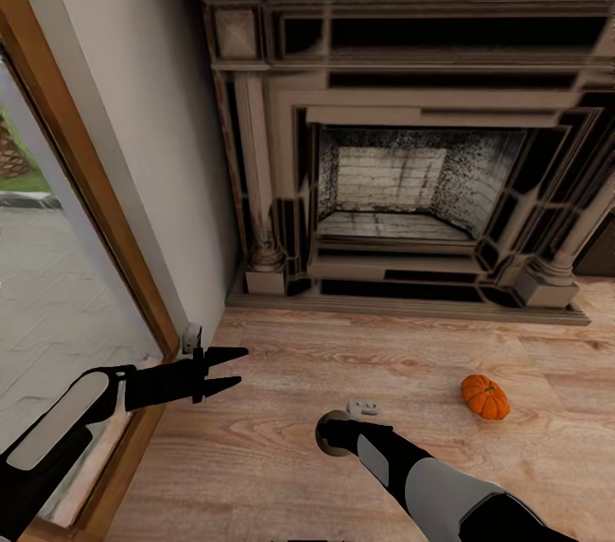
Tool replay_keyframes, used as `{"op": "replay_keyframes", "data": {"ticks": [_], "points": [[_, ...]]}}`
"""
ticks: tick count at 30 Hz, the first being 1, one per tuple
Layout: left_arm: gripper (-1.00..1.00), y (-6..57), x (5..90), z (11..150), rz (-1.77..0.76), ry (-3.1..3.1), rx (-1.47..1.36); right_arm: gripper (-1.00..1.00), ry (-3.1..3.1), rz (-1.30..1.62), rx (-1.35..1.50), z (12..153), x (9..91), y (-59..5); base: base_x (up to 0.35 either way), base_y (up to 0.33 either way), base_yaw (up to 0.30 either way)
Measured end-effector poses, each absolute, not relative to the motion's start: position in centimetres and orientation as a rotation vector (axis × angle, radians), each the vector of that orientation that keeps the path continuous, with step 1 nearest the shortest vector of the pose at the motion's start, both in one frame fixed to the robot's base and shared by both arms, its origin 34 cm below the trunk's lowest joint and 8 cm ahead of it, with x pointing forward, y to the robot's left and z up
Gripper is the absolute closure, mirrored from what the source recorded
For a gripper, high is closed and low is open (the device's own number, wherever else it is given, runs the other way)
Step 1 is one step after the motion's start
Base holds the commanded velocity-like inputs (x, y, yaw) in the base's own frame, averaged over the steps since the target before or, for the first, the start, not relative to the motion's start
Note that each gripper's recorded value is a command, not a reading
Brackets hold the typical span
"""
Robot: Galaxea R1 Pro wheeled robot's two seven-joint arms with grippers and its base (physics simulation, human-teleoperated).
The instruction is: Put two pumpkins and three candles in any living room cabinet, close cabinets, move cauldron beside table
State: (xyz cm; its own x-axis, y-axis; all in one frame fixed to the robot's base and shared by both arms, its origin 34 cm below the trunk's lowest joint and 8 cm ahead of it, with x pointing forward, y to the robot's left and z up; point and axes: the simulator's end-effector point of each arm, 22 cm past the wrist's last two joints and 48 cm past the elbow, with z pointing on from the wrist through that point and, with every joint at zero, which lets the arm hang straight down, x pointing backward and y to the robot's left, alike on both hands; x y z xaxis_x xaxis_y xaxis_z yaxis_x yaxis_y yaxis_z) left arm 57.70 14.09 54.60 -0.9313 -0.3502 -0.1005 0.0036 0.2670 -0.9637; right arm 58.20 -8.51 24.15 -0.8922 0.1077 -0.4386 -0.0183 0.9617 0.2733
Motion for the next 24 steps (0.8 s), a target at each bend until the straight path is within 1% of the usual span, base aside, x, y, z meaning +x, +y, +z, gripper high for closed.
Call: {"op": "replay_keyframes", "data": {"ticks": [5, 10, 12, 21, 24], "points": [[-1.00, 14.1, 57.6, 55.7, -1.707, 2.234, -0.300, 1.00, 2.628, 0.374, 0.060, 25.2, 58.7, -8.5, -0.024, 0.000, -0.010], [-1.00, 14.1, 57.5, 56.7, -1.703, 2.220, -0.281, 1.00, 2.608, 0.373, 0.058, 26.3, 59.2, -8.5, -0.235, 0.000, -0.178], [-1.00, 14.0, 57.4, 57.2, -1.702, 2.213, -0.273, 1.00, 2.600, 0.373, 0.057, 26.7, 59.4, -8.5, -0.107, 0.000, -0.075], [-1.00, 13.9, 57.1, 59.1, -1.696, 2.185, -0.238, 1.00, 2.564, 0.372, 0.050, 28.8, 60.2, -8.5, -0.022, 0.000, -0.011], [-1.00, 13.9, 57.0, 59.7, -1.694, 2.177, -0.227, 1.00, 2.552, 0.371, 0.048, 29.4, 60.5, -8.5, -0.177, 0.000, 0.000]]}}
